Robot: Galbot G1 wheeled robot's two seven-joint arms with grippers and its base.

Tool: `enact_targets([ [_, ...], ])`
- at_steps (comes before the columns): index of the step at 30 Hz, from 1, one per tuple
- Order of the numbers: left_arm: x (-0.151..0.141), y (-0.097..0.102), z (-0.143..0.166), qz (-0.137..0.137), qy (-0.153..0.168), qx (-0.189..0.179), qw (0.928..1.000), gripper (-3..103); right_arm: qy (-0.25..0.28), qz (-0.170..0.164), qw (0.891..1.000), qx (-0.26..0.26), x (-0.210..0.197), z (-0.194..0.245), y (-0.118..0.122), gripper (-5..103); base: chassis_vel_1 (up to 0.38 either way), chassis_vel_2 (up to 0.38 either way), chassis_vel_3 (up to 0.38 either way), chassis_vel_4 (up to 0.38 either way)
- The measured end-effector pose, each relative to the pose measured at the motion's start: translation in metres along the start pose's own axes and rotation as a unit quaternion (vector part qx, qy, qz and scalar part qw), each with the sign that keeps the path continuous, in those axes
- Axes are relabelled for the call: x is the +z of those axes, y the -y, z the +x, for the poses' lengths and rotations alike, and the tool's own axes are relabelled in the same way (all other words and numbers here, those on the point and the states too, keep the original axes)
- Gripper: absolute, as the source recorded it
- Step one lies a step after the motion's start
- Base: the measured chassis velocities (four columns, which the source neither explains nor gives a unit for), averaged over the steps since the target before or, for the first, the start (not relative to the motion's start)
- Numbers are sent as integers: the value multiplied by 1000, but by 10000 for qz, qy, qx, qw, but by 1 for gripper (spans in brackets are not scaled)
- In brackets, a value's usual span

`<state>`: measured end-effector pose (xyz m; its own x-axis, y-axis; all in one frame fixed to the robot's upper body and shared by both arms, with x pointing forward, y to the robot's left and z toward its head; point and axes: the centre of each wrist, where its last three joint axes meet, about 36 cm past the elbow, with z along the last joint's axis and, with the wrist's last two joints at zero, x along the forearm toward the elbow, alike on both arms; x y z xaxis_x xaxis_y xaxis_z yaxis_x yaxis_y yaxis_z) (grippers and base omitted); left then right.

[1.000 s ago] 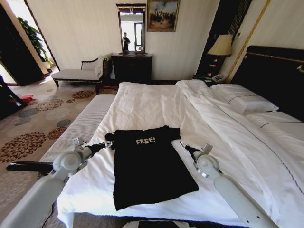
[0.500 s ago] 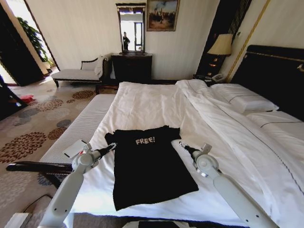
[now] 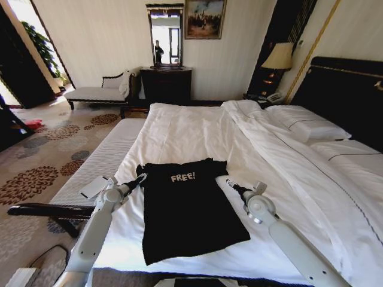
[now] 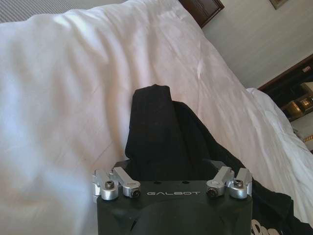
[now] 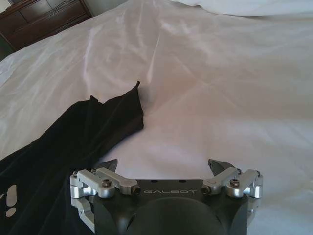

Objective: Fold the clothes on the bed.

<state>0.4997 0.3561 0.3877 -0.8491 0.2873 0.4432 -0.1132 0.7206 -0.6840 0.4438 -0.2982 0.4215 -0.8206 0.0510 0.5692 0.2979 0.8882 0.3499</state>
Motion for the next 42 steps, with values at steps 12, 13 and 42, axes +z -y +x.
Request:
enact_targets([
  [12,8,-4,18,-89,191,63,9998,36,13,61,10000,-21,3,1,-2,100,0,0,0,0],
  [13,8,-4,18,-89,191,63,9998,36,13,61,10000,-21,3,1,-2,100,0,0,0,0],
  [42,-24,-14,81,-674,564,-223,9959,0,90,68,9999,-77,3,2,-8,100,0,0,0,0],
])
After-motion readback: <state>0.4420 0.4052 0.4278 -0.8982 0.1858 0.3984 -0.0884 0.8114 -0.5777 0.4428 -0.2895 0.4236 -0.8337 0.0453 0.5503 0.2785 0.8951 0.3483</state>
